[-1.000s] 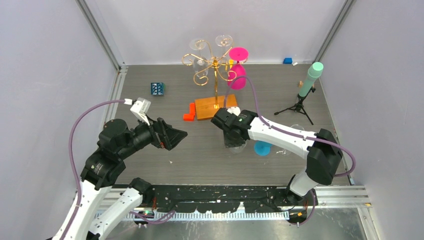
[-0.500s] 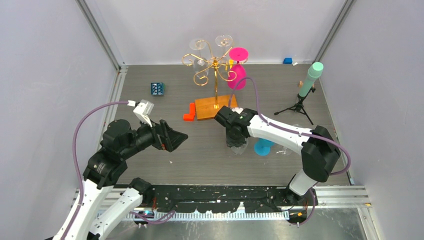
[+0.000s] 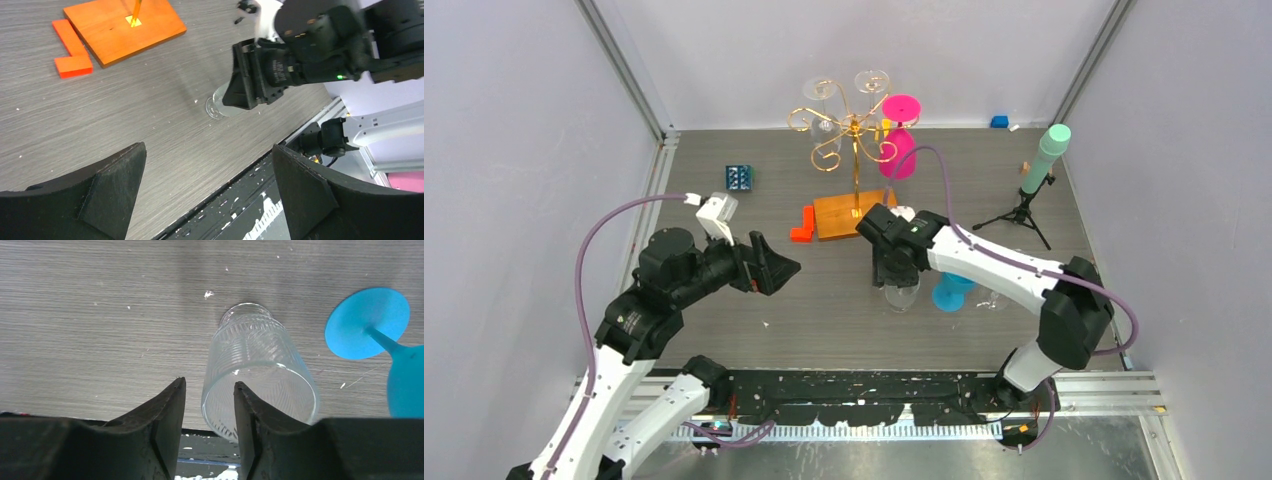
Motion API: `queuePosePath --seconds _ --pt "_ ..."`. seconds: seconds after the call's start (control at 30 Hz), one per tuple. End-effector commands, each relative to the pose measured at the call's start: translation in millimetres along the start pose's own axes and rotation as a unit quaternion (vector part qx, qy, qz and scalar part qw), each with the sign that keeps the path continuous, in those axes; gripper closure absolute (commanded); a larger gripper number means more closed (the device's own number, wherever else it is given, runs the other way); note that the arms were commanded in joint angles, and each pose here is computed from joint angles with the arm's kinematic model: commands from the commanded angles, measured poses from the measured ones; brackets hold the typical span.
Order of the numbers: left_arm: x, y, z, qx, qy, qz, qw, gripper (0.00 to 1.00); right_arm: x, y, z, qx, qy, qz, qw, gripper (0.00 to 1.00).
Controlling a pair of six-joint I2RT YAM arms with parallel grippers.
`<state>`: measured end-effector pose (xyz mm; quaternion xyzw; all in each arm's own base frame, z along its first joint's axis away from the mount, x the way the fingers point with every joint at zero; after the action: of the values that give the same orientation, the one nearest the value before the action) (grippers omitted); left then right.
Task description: Take the wine glass off the wine glass rack
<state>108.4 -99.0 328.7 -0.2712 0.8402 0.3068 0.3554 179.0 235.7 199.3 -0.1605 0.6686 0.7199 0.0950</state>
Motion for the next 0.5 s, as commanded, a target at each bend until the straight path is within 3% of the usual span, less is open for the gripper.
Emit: queuePosePath --seconds 0.0,0.2,0.3,0.47 --pt "-15 5 -5 -0.016 -0.018 -0.022 0.999 0.0 -17 48 -6 -0.036 -0.013 -0.079 0.996 0.52" --pt "-23 9 -8 -0.025 -0.02 -0.039 0.999 0.0 -21 89 -14 -0.077 -0.011 -0.118 0.99 0.52" --pt "-28 9 -8 -0.035 -0.019 -0.06 0.997 0.0 -20 121 -18 -0.144 0.046 -0.131 0.98 0.52" --pt "-45 10 -13 -0.038 -0.036 -0.101 0.994 0.0 -43 191 -41 -0.198 0.051 -0.225 0.953 0.45"
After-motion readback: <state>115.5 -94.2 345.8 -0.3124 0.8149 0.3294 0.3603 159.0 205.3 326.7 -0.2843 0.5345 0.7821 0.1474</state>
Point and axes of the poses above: each gripper's point midway between its finger pads, its own y axis back along the fingers, its own z axis along the line the jaws close on, x = y × z, the point moved 10 cm from there along y, back along the fingers, and after that the axes turned 5 degrees about y, right-handed, at the moved point
